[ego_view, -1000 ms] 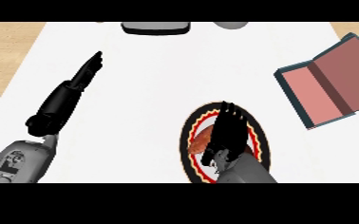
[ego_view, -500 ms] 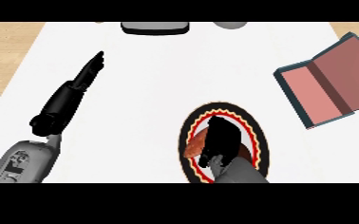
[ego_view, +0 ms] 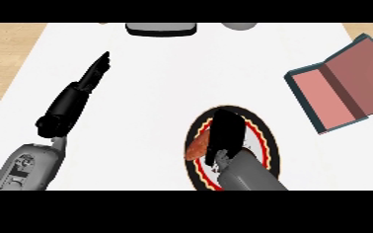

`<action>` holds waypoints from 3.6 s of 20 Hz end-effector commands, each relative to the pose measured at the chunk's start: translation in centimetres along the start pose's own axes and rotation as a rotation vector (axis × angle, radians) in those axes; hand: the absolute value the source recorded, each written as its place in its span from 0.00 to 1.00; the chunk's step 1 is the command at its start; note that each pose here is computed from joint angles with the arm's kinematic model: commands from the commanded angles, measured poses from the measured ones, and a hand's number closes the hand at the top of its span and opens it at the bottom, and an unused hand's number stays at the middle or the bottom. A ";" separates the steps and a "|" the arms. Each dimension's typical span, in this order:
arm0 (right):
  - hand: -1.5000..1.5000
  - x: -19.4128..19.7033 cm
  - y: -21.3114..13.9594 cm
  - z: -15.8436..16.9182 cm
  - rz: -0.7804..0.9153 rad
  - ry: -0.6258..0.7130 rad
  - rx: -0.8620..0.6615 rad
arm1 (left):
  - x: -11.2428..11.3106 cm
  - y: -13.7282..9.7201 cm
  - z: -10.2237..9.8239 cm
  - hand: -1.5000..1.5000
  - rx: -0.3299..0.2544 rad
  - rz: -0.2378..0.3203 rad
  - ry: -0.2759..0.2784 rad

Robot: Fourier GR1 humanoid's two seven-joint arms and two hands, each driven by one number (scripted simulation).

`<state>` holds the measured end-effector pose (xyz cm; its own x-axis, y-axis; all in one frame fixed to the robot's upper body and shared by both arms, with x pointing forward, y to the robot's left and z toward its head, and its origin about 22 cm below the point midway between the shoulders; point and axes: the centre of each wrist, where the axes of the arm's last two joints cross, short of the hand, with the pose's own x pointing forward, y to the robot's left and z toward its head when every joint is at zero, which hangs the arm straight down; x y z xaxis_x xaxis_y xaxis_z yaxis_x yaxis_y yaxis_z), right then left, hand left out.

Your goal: Pick the sweet potato from the plate and place it in the cardboard box

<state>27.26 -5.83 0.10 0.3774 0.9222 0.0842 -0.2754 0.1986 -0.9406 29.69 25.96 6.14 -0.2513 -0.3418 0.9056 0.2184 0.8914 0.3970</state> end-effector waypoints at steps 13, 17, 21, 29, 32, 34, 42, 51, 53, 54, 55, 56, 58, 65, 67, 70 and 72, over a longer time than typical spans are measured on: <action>1.00 2.1 -14.7 -10.7 0.068 -0.450 -0.376 | -0.1 -0.4 -0.8 0.50 -0.016 -0.007 -0.027; 1.00 2.6 -17.8 -10.3 -0.033 -0.427 -0.457 | -0.2 -0.5 1.2 0.50 -0.003 0.007 -0.005; 1.00 3.0 -19.6 -9.5 -0.201 -0.254 -0.599 | -0.3 2.0 0.0 0.50 0.004 -0.002 0.001; 1.00 -5.4 -24.9 -12.9 -0.361 0.038 -0.725 | 0.5 2.2 1.1 0.50 -0.003 0.017 0.013; 1.00 -7.7 -27.8 -13.7 -0.410 0.086 -0.778 | 0.7 -0.9 0.3 0.50 0.009 -0.005 -0.005; 1.00 -10.1 -27.5 -13.4 -0.380 0.127 -0.727 | 0.1 0.6 1.2 0.50 0.012 -0.012 0.014; 1.00 -17.7 -28.6 -16.7 -0.254 0.232 -0.481 | -0.1 0.2 1.1 0.50 -0.009 -0.004 -0.019; 1.00 -25.9 -26.3 -18.4 -0.231 0.253 -0.147 | 0.5 1.0 0.2 0.50 -0.004 -0.014 -0.012; 1.00 -27.2 -26.0 -17.9 -0.212 0.277 -0.086 | 0.9 1.0 -0.2 0.50 0.011 0.002 -0.001; 1.00 -25.5 -24.3 -18.7 -0.217 0.274 -0.049 | 0.7 0.6 1.2 0.50 -0.016 -0.004 -0.006; 0.00 -27.8 -24.8 -18.6 -0.230 0.263 -0.014 | 0.4 0.6 -0.3 0.50 0.001 -0.010 -0.017; 0.00 -28.7 -24.3 -18.3 -0.257 0.186 0.017 | 0.8 -0.6 -0.5 0.50 0.007 -0.001 0.005; 0.00 -28.7 -23.4 -18.7 -0.266 0.130 0.021 | 0.3 0.7 0.4 0.50 -0.006 0.007 -0.014; 0.00 -28.0 -26.8 -17.5 -0.646 -0.137 -0.361 | -0.1 1.3 0.6 0.50 0.013 0.003 0.011; 0.00 -28.7 -27.8 -17.2 -0.913 -0.170 -0.453 | -0.6 0.2 1.2 0.50 0.017 0.017 0.037; 0.00 -30.3 -26.6 -17.5 -1.194 -0.099 -0.525 | -0.8 0.8 1.5 0.50 0.022 -0.007 0.025; 0.00 -31.8 -26.8 -17.2 -1.283 -0.072 -0.555 | 0.8 0.8 0.3 0.50 0.020 -0.014 -0.003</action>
<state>38.77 -44.55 17.02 0.1544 0.4150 0.8966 0.4831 0.7599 -0.4349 29.09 26.64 6.44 -0.2440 -0.3439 0.9067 0.2045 0.8957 0.3948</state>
